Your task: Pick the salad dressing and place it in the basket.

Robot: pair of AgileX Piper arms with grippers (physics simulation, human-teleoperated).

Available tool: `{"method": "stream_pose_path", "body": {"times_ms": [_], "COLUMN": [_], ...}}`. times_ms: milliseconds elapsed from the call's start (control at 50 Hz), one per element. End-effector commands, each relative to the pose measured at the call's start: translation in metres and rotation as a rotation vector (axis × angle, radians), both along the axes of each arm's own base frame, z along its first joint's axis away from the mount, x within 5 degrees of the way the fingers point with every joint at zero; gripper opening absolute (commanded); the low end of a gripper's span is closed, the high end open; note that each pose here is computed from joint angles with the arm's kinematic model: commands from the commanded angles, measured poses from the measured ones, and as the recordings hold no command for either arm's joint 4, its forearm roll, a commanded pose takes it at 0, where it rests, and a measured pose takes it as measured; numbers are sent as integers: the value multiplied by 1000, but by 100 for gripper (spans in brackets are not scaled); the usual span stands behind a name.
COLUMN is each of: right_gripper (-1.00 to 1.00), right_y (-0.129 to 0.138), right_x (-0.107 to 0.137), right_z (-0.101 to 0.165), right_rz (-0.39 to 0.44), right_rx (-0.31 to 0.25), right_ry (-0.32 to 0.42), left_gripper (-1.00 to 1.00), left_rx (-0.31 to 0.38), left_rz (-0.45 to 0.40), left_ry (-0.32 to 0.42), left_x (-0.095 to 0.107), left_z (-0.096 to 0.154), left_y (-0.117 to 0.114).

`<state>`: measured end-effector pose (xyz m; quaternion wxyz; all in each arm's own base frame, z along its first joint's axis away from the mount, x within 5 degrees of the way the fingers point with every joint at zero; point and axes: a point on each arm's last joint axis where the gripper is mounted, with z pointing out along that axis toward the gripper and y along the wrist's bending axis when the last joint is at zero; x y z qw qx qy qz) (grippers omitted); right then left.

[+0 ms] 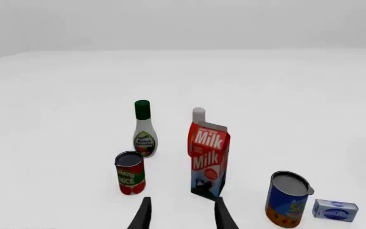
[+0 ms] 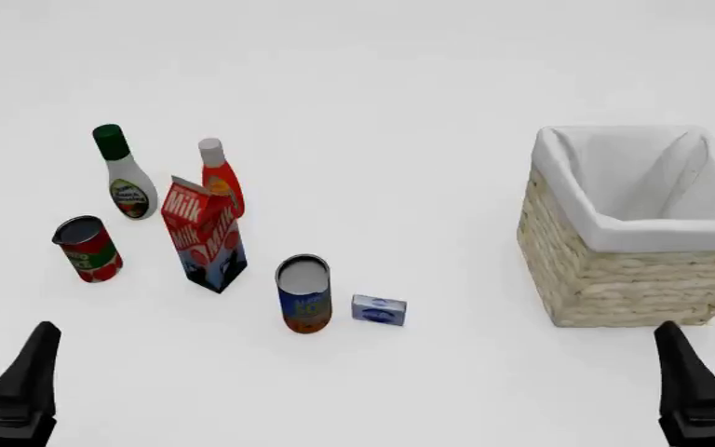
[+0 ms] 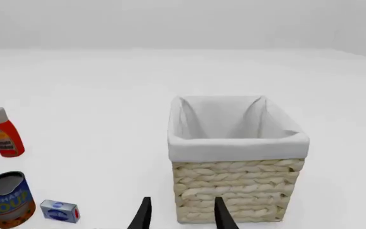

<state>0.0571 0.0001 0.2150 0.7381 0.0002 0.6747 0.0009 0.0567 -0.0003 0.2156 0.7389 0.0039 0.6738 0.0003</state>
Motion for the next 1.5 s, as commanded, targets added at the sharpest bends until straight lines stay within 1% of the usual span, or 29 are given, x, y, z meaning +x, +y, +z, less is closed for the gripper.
{"method": "stream_pose_path", "body": {"times_ms": [20, 160, 380, 400, 460, 540, 600, 700, 760, 820, 840, 860, 880, 900, 940, 1020, 1080, 1120, 1140, 1160, 1180, 1240, 1360, 1400, 1420, 1440, 1460, 1480, 1500], "right_gripper": [100, 100, 100, 100, 100, 100, 100, 100, 100, 100, 100, 100, 100, 100, 100, 100, 100, 100, 100, 100, 100, 100, 100, 100, 100, 100, 100, 100, 100], "right_y": [0, 1, 1, 1, 1, 1, 1, 1, 1, 1, 1, 1, 1, 2, 2, 1, 1, 1, 1, 1, 2, 2, 2, 2, 2, 2, 2, 2, 2], "right_x": [-1, -1, -1, -1, -1, -1, -1, -1, -1, -1, -1, -1, -1, -1, -1, -1, -1, -1, -1, -1, -1, -1, -1, -1, -1, -1, -1, -1, -1], "right_z": [-1, -1, 0, 0, 0, 0, 0, 1, 2, 3, 3, 4, 4, 4, 4, 3, 3, 2, 2, 2, 1, 0, 1, 0, 0, 0, 0, 0, 0], "right_rz": [7, 12, 11, 11, 10, 9, 10, 18, 20, 22, 22, 24, 24, 25, 25, 22, 23, 23, 24, 24, 26, 29, 34, 33, 32, 32, 35, 35, 36], "right_rx": [-6, -8, -10, -11, -13, -15, -14, -17, -20, -22, -22, -22, -22, -24, -24, -26, -26, -25, -22, -22, -20, -18, -15, -14, -15, -15, -12, -12, -12], "right_ry": [7, 4, 2, 2, 1, 1, 0, -1, -2, -4, -4, -6, -6, -6, -5, -4, -4, -4, -4, -4, -3, -2, -6, -5, -5, -5, -4, -4, -3], "left_gripper": [100, 100, 100, 100, 100, 100, 100, 100, 100, 100, 100, 100, 100, 100, 100, 100, 100, 100, 100, 100, 100, 100, 100, 100, 100, 100, 100, 100, 100], "left_rx": [-5, -11, -20, -32, -21, 29, 29, 0, 15, 29, 29, 32, 32, 39, 41, 99, 83, 88, 94, 94, 83, 68, 86, 104, 99, 99, 81, 81, 81], "left_rz": [2, 4, 1, 5, 6, 2, -4, 5, 8, 23, 23, 27, 27, 21, 21, 20, 30, 33, 31, 31, 51, 74, 101, 105, 107, 107, 106, 106, 117], "left_ry": [-1, -3, -8, 1, 3, -19, -31, -43, -44, -29, -29, -19, -19, -6, -4, 5, 32, 29, 31, 31, 36, 55, 74, 87, 89, 89, 105, 105, 116], "left_x": [-1, -1, -2, 1, 7, 10, 15, 31, 43, 62, 63, 72, 72, 82, 86, 106, 126, 129, 137, 138, 144, 162, 191, 203, 208, 208, 219, 219, 225], "left_z": [0, 0, 7, 9, 14, 28, 41, 64, 71, 76, 75, 80, 80, 88, 92, 113, 129, 133, 143, 143, 149, 161, 186, 193, 194, 194, 201, 201, 203], "left_y": [0, 0, 0, 0, 0, 0, -1, 0, 0, 2, 2, 3, 3, 2, 2, 1, 4, 4, 4, 4, 8, 14, 23, 25, 26, 26, 27, 27, 31]}}
